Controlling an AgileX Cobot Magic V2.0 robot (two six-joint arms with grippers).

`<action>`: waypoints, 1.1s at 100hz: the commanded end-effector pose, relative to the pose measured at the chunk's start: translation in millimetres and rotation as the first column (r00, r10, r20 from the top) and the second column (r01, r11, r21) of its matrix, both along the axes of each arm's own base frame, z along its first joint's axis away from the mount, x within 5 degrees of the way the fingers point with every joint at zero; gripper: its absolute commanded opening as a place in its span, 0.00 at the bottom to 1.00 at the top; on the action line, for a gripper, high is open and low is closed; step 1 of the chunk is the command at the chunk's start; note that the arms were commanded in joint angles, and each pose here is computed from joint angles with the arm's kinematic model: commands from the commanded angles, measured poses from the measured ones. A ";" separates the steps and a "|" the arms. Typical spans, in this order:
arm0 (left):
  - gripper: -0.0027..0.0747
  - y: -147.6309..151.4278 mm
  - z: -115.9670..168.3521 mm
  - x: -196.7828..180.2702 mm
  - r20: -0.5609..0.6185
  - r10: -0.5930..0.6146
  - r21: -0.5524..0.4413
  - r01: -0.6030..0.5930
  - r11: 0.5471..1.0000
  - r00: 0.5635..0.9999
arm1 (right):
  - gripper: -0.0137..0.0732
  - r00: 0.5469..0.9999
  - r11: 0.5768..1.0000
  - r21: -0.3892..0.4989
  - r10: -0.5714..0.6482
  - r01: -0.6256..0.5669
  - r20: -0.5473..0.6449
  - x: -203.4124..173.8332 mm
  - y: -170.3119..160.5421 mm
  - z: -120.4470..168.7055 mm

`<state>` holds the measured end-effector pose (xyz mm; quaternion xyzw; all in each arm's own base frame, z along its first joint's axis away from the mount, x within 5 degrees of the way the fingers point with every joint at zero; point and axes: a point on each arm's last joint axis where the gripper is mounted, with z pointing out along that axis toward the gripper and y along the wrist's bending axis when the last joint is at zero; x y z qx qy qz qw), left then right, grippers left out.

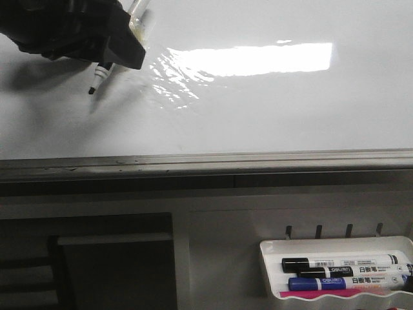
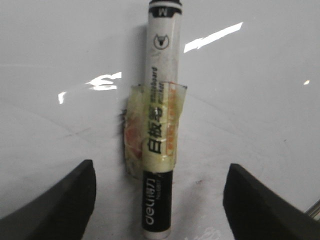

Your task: Write number 7 on whiteboard

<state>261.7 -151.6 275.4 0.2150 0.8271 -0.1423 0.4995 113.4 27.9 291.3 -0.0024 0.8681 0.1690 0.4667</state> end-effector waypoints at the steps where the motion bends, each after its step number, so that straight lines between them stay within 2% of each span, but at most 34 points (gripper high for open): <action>1: 0.57 -1.0 17.4 4.7 0.112 0.004 -0.016 -0.002 1.000 0.994 | 0.70 0.996 1.000 0.013 -0.027 0.026 0.091 5.1 -1.6 16.0; 18: 0.23 -1.4 16.4 4.8 0.128 -0.022 0.026 0.018 1.000 0.992 | 0.70 0.995 1.000 0.013 -0.028 0.027 0.093 5.2 -1.7 16.2; 19: 0.19 -1.4 16.4 4.8 0.128 -0.022 0.026 0.018 1.000 0.992 | 0.70 0.995 1.000 0.013 -0.028 0.027 0.093 5.2 -1.7 16.2; 29: 0.01 -1.0 17.4 3.9 0.125 -0.023 0.026 0.020 0.999 0.992 | 0.70 0.995 1.000 0.013 -0.028 0.027 0.093 5.2 -1.7 16.2; 51: 0.01 3.6 37.0 -9.3 0.111 -0.058 0.042 0.054 0.998 0.992 | 0.70 0.997 1.000 0.024 -0.019 0.017 0.077 4.3 -0.4 15.3; 57: 0.01 5.7 42.8 -15.5 0.084 -0.089 0.081 0.083 0.993 0.992 | 0.70 0.998 0.999 0.048 -0.001 -0.002 0.065 3.3 2.2 15.2; 74: 0.01 5.4 53.5 -42.0 0.004 -0.231 0.223 0.224 0.949 0.973 | 0.70 0.981 0.981 0.085 0.163 -0.172 0.102 0.3 16.3 31.0; 88: 0.01 -9.1 56.2 -67.5 -0.032 -0.365 0.273 0.360 0.892 0.930 | 0.70 0.950 0.943 0.136 0.288 -0.304 0.122 7.1 27.8 49.6; 110: 0.01 -48.3 56.1 -109.1 -0.014 -0.589 0.334 0.559 0.759 0.808 | 0.70 0.887 0.857 0.229 0.445 -0.461 0.121 26.2 42.1 67.1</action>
